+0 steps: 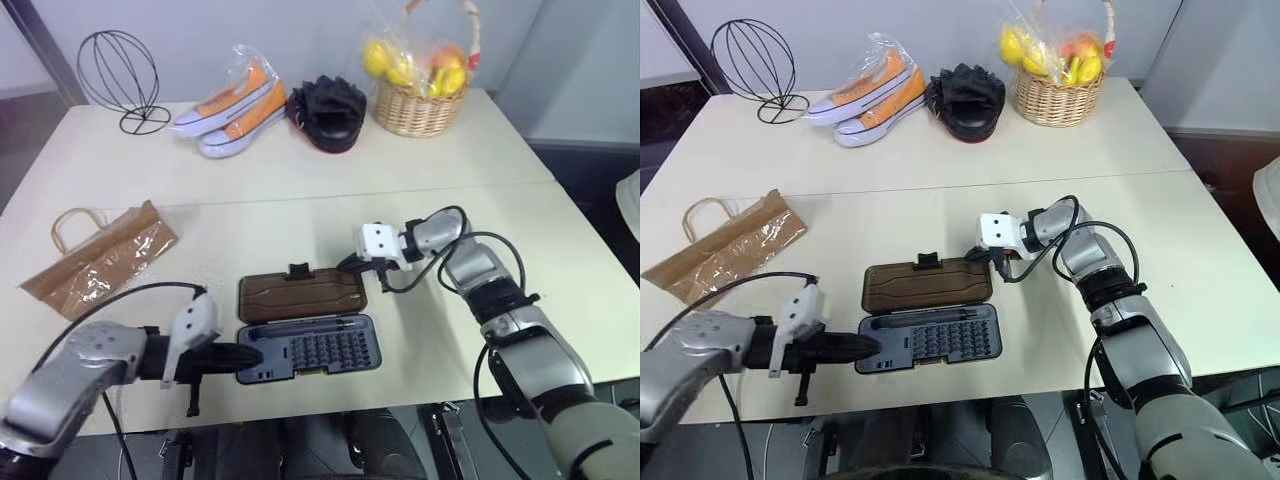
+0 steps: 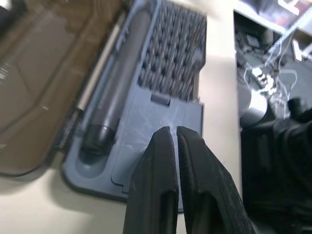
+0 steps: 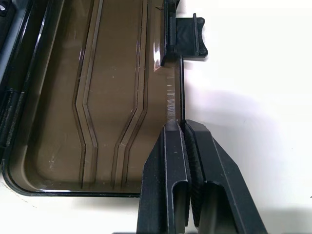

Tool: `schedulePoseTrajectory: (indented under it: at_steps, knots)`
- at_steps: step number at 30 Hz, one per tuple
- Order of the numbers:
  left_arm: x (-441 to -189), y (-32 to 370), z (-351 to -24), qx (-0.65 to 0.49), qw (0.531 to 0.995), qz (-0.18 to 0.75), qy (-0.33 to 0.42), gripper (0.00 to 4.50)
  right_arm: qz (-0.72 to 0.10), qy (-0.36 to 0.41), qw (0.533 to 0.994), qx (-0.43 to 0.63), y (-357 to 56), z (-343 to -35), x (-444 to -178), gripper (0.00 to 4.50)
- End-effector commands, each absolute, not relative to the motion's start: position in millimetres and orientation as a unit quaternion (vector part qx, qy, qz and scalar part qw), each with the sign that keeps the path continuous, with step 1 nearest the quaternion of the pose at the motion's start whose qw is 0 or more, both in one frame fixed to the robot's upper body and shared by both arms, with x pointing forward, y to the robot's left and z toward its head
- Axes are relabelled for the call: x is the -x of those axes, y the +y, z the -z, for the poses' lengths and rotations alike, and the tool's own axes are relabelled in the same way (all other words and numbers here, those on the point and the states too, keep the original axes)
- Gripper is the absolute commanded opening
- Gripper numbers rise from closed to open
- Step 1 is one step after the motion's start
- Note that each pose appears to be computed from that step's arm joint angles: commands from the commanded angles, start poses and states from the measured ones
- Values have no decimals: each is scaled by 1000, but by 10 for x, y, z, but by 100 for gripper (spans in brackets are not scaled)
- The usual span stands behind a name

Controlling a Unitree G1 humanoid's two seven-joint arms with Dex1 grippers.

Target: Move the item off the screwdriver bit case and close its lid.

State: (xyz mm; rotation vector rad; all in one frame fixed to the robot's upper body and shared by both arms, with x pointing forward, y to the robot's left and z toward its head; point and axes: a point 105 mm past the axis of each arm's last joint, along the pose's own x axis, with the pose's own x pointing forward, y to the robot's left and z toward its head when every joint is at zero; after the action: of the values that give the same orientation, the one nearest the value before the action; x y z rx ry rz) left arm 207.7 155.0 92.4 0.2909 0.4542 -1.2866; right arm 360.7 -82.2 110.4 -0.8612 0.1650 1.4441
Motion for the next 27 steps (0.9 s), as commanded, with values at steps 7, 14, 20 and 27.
schedulePoseTrajectory:
  at_steps: [7, 14, 20, 27]
  knots:
    - [-2221, 1508, -743, -168, 779, 574, 190, 9, -641, 73, 657, 391, -758, -1128, -3644, 0]
    - [-2174, 1528, -660, -158, 780, 572, 202, 9, -636, 85, 655, 399, -751, -1122, -3677, 0]
    - [-2135, 1540, -607, -162, 777, 572, 209, 0, -648, 122, 643, 390, -778, -1030, -3633, 216]
    - [-2073, 1546, -577, -165, 772, 576, 212, 0, -642, 117, 643, 401, -750, -987, -3649, 443]
